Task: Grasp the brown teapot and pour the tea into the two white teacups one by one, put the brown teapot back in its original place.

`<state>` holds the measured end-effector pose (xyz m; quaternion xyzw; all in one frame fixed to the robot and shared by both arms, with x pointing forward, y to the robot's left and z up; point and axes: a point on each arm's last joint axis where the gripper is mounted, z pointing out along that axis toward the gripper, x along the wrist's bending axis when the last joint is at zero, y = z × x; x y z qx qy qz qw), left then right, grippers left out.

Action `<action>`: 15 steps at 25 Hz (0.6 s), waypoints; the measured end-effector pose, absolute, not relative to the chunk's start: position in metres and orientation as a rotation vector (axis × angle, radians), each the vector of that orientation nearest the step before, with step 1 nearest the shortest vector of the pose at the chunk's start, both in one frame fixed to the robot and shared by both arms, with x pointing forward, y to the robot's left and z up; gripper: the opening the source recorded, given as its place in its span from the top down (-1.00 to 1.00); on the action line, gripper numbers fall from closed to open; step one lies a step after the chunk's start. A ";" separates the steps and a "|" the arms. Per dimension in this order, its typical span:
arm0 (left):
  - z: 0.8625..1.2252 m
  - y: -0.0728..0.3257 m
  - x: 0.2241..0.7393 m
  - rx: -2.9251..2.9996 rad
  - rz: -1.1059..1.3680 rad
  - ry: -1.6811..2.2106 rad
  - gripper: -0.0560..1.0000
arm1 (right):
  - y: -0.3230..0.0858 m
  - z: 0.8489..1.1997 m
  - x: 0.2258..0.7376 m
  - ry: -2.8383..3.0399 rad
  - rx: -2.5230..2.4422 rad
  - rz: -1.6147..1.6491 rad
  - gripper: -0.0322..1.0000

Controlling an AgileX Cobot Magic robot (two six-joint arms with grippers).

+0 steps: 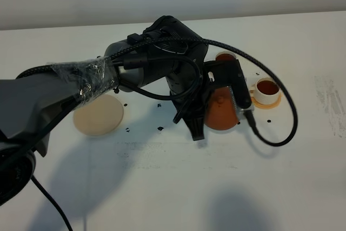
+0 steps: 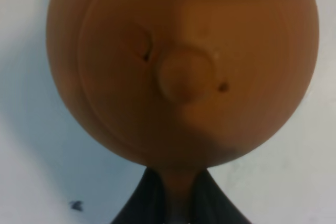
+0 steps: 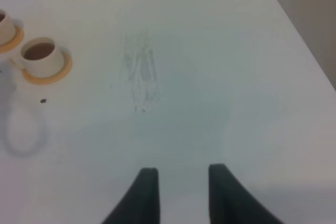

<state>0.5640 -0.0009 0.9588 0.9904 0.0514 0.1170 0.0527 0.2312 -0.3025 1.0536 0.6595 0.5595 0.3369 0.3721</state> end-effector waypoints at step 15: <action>0.933 -0.002 0.561 2.998 0.198 0.600 0.72 | -0.303 1.054 0.231 1.434 1.691 0.863 0.50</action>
